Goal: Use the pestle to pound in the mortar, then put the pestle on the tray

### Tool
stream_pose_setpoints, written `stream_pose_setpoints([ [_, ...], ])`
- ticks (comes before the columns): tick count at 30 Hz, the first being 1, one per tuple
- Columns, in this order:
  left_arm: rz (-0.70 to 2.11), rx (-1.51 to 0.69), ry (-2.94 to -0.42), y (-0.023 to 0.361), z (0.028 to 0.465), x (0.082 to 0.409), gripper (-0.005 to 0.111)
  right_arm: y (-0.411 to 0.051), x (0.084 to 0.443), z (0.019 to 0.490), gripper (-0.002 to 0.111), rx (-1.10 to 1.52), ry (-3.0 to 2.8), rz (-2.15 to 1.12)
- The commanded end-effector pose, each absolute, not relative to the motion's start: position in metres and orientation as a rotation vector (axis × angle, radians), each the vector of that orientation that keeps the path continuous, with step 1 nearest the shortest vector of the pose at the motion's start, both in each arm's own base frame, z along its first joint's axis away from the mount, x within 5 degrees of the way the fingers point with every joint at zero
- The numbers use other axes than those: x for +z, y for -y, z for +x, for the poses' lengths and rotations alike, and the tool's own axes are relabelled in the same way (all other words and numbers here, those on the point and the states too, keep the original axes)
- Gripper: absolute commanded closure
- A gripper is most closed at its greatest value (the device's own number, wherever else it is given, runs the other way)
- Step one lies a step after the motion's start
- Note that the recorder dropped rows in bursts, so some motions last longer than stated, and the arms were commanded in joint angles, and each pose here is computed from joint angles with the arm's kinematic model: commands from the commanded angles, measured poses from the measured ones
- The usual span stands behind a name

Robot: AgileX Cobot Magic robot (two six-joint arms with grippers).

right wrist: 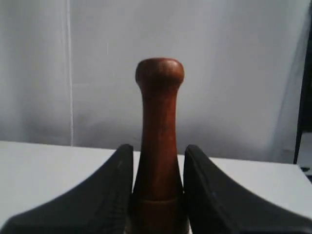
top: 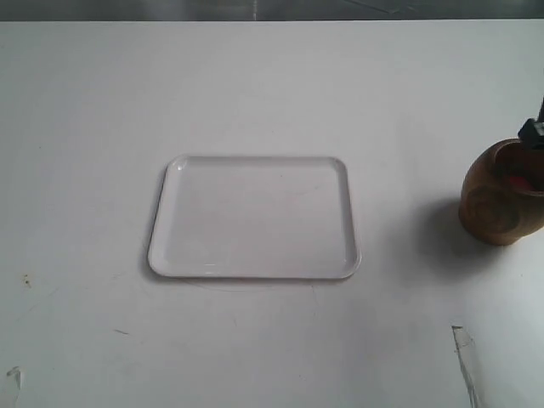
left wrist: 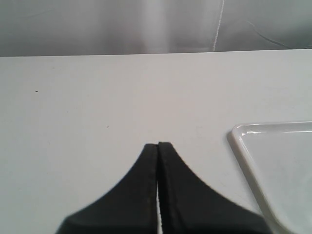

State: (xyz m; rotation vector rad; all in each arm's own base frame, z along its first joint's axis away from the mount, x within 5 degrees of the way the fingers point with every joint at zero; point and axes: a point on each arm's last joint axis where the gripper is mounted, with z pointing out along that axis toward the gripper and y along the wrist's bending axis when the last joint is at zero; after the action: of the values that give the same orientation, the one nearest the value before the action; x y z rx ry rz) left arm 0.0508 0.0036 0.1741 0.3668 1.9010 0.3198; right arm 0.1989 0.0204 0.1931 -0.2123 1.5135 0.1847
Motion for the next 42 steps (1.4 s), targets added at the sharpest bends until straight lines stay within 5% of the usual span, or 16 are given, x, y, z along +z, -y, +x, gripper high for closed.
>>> stream_pose_setpoints([
  [1, 0.361, 0.302, -1.897, -0.003, 0.051, 0.174, 0.107, -0.020, 0.185, 0.199, 0.108, 0.172, -1.563, -0.211],
  [8, 0.361, 0.302, -1.897, -0.003, 0.051, 0.174, 0.107, -0.021, 0.119, 0.210, 0.108, 0.240, -1.861, -0.171],
  [17, 0.361, 0.302, -1.897, -0.003, 0.051, 0.174, 0.107, -0.020, 0.212, 0.189, 0.108, 0.183, -1.434, -0.189],
  [23, 0.361, 0.302, -1.897, -0.003, 0.051, 0.174, 0.107, -0.020, 0.198, 0.195, 0.108, 0.203, -1.501, -0.179],
  [34, 0.361, 0.302, -1.897, -0.003, 0.051, 0.174, 0.107, -0.021, 0.117, 0.210, 0.108, 0.271, -1.872, -0.144],
  [42, 0.361, 0.302, -1.897, -0.003, 0.051, 0.174, 0.107, -0.023, 0.171, 0.203, 0.108, 0.274, -1.619, -0.175],
])
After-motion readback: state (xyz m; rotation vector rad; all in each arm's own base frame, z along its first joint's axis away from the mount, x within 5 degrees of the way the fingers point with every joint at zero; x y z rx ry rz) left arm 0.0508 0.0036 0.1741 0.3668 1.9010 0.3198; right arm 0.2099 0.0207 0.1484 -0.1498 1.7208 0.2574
